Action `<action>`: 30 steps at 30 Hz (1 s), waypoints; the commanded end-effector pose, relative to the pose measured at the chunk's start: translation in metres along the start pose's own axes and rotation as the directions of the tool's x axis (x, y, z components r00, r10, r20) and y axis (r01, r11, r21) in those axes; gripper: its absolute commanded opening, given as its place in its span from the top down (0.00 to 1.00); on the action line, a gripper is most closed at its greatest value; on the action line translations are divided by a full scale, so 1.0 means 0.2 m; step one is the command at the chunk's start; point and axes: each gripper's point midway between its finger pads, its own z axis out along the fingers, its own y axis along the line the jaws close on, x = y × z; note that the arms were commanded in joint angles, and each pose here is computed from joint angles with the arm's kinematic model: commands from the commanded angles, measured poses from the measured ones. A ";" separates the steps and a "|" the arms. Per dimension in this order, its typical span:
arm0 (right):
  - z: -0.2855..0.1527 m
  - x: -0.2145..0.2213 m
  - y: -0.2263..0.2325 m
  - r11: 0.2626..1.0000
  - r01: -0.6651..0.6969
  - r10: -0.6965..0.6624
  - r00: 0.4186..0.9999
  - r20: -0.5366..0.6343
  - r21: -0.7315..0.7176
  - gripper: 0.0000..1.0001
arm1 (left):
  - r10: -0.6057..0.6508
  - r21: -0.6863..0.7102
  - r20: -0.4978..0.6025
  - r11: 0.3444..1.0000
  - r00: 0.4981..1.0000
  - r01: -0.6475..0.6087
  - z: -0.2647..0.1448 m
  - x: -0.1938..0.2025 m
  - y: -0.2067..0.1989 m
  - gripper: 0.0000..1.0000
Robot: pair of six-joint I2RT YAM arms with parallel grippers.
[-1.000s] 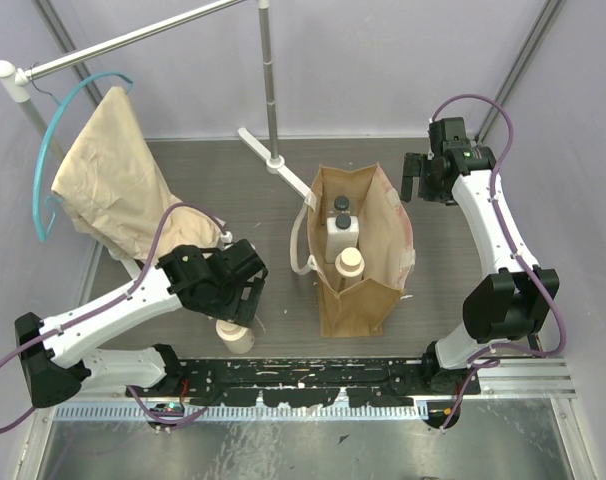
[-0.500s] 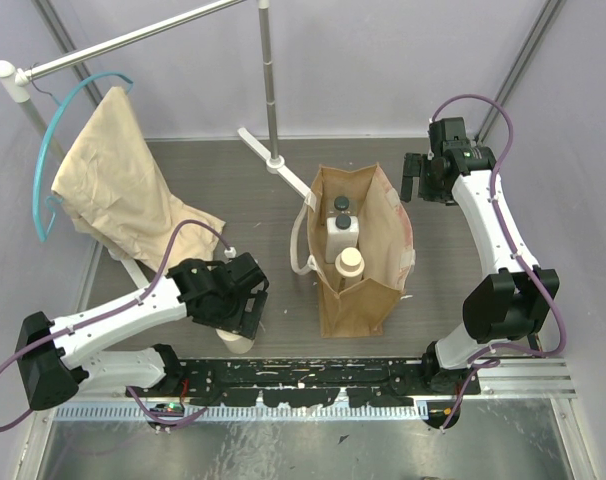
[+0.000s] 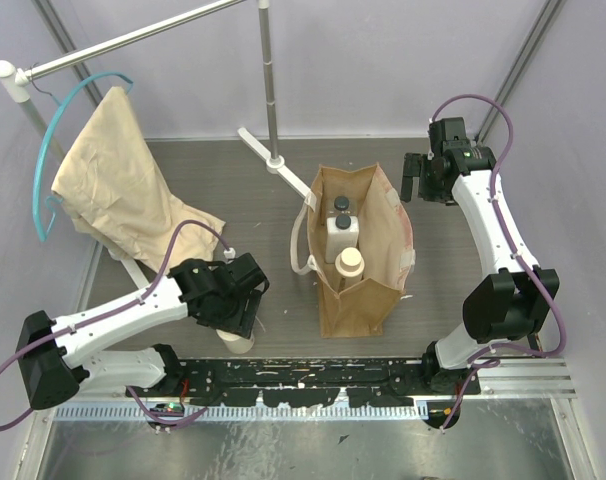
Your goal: Place the personal care products into the canvas bag
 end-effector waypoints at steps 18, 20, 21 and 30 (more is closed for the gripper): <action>-0.10 -0.05 -0.02 1.000 -0.005 0.005 0.997 0.073 -0.003 0.00 | 0.026 0.004 -0.020 1.000 0.999 -0.026 0.03 -0.03 -0.03 0.36; -0.10 -0.05 -0.02 1.000 -0.004 0.004 0.997 0.076 -0.002 0.00 | 0.022 0.004 -0.025 1.000 0.999 -0.022 0.03 -0.02 -0.03 0.32; -0.10 -0.06 -0.02 1.000 -0.004 0.004 0.997 0.076 -0.002 0.00 | 0.021 0.003 -0.028 1.000 0.999 -0.021 0.03 -0.02 -0.03 0.31; -0.10 -0.06 -0.01 1.000 -0.006 0.006 0.997 0.079 -0.008 0.00 | 0.033 -0.006 -0.052 0.999 0.998 -0.033 0.06 0.00 -0.01 0.19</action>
